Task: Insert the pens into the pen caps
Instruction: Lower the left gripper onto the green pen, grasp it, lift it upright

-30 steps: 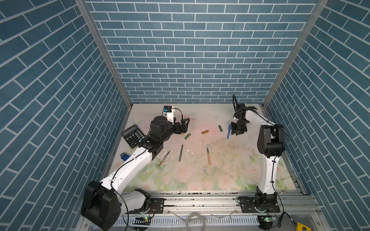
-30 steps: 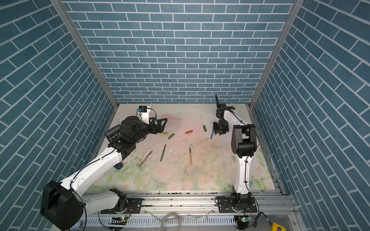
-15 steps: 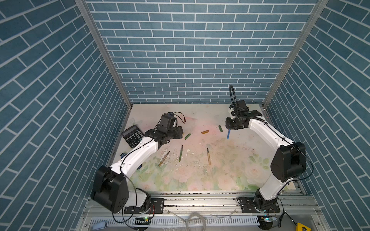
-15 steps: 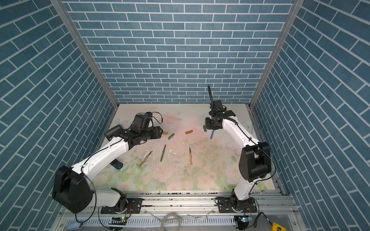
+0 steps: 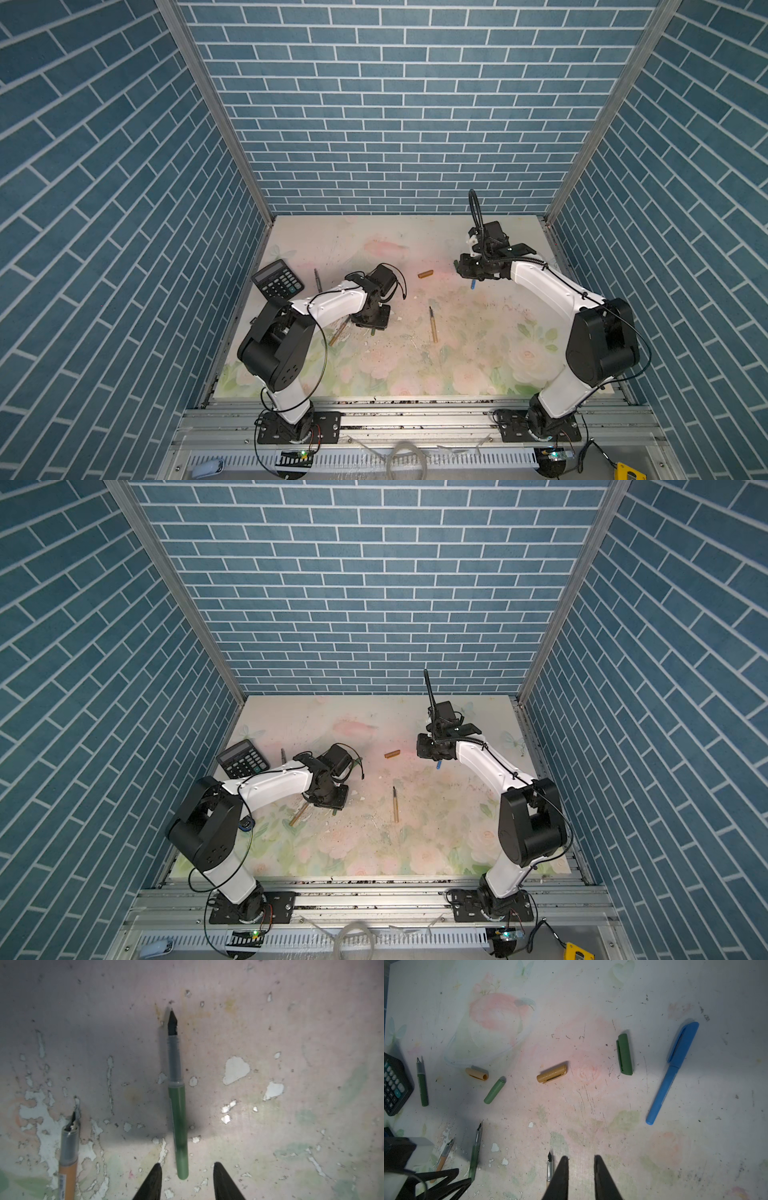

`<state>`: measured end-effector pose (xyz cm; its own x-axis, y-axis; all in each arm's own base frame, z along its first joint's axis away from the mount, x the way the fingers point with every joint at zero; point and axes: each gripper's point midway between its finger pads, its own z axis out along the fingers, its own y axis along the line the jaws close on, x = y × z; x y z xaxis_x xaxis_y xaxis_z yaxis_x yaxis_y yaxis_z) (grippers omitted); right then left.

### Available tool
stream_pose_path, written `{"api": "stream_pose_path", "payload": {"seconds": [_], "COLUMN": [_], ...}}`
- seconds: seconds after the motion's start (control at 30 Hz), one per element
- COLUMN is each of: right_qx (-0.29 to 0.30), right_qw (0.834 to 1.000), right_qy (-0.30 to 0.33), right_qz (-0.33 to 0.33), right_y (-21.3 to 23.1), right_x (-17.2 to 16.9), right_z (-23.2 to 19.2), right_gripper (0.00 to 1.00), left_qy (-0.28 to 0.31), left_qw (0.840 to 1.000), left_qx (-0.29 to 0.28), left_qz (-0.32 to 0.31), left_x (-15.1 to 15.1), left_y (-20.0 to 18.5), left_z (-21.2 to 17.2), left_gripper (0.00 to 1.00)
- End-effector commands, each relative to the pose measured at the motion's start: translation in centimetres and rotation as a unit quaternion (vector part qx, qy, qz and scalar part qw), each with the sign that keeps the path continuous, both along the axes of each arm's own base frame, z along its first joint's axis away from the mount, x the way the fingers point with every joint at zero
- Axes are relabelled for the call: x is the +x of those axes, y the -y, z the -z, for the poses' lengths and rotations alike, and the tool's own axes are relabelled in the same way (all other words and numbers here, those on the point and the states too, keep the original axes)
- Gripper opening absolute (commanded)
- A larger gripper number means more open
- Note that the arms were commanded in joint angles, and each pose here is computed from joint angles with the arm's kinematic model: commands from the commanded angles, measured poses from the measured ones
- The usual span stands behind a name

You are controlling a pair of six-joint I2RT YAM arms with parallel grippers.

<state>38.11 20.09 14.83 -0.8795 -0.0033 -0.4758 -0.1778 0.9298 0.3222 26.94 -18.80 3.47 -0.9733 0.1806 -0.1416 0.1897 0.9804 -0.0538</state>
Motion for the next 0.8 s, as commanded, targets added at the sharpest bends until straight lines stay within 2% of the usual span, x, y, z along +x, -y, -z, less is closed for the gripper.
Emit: {"api": "stream_pose_path", "payload": {"seconds": [0.0,0.17,0.47,0.67,0.7,0.77], "right_qx": [0.025,0.028,0.044,0.081,0.096,0.131], "right_qw": [0.999,0.999,0.999,0.996,0.995,0.99], "right_qy": [0.019,0.019,0.024,0.028,0.034,0.047], "right_qz": [0.002,-0.001,-0.007,-0.01,-0.012,-0.02], "right_y": [-0.6,-0.9,-1.3,-2.3,-2.6,-3.4], "right_x": [-0.4,-0.7,-1.3,-1.8,-1.8,-2.0], "right_z": [-1.8,-1.7,-2.8,-4.1,-4.6,-5.6], "right_gripper": [0.23,0.22,0.21,0.21,0.22,0.31], "left_qy": [-0.017,-0.021,-0.009,0.053,0.075,0.124], "left_qw": [0.999,0.997,0.998,0.998,0.997,0.989], "left_qx": [0.034,0.068,0.067,0.009,-0.014,-0.062], "left_qz": [0.001,-0.006,0.003,0.022,0.027,0.044], "left_x": [-0.6,-0.5,0.0,1.6,2.1,2.8], "left_y": [-0.8,-1.8,-1.7,0.2,0.8,2.0], "left_z": [1.2,2.4,2.4,-2.1,-3.6,-6.8], "left_gripper": [0.39,0.27,0.02,0.0,0.0,0.0]}}
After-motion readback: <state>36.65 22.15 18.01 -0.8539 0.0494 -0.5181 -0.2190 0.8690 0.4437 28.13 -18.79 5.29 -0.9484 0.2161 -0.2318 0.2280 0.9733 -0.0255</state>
